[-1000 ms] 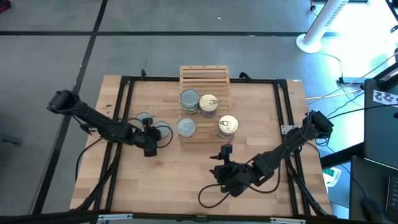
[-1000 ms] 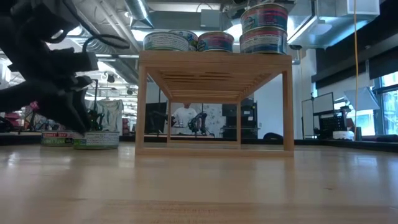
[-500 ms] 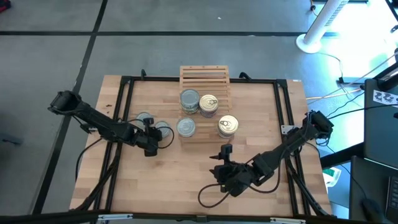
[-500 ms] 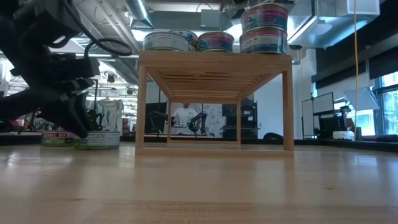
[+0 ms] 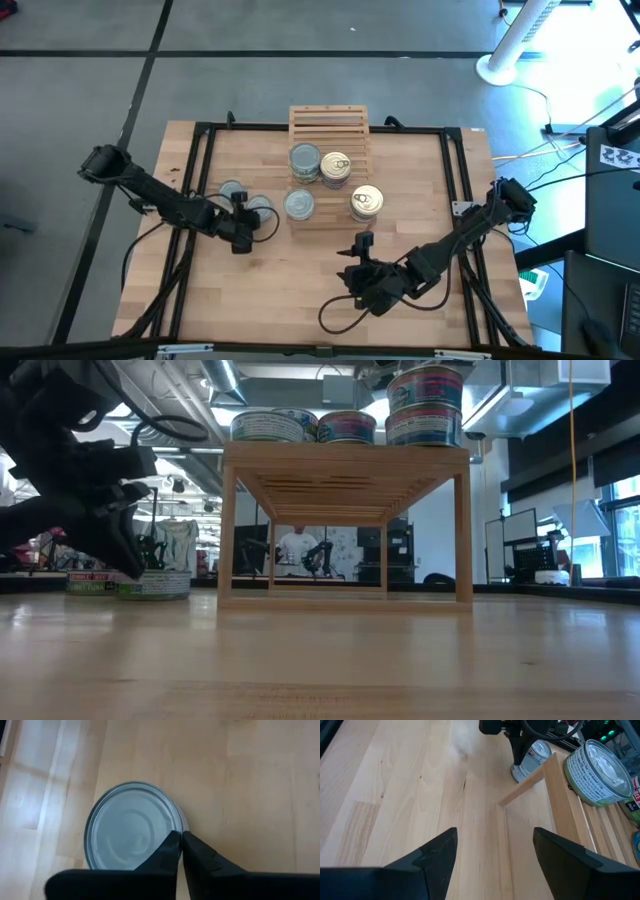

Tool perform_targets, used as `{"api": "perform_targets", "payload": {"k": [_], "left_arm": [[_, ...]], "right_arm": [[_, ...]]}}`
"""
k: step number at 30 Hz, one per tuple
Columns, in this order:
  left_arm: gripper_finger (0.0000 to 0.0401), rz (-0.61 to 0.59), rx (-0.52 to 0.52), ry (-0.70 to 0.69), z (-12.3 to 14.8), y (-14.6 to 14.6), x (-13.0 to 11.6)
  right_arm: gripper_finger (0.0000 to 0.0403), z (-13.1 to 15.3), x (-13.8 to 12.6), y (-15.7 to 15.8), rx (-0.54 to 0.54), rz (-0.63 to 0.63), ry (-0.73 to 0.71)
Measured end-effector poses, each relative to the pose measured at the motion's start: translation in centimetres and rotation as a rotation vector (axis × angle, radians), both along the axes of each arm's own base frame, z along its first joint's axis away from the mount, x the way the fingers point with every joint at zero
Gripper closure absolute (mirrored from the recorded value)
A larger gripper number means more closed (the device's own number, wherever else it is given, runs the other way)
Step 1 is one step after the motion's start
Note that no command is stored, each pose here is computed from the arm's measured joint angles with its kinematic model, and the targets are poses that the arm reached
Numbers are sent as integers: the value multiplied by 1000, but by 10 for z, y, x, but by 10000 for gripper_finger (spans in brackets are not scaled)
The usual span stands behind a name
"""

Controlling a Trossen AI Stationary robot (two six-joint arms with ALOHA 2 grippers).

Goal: Stack canned seafood by type on shelf
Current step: Stack the green tuna can on top of the green tuna can on the shelf

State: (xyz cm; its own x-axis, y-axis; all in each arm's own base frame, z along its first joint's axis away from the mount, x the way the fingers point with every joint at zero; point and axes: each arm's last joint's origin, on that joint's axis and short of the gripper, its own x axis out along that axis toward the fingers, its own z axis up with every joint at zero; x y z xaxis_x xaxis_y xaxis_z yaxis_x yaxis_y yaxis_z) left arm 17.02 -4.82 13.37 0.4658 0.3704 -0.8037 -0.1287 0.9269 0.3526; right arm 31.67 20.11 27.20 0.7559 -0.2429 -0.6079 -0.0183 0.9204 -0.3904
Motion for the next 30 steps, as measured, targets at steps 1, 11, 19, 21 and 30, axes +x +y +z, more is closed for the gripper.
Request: {"api": "perform_targets", "payload": {"k": [1,11,19,21,30], "left_arm": [[392,3,-6,-3,0,0,0],[400,18,-56,-59,1,-3,4],[401,20,-158,-141,4,-8,11],[401,27,-201,-163,5,-9,13],[401,60,-362,-187,6,-14,16]], "right_arm": [[141,0,0,0,0,0,0],[141,0,1,2,45,32,10],[141,0,1,2,44,32,10],[141,0,1,2,44,32,10],[141,-23,17,14,-35,106,17]]}}
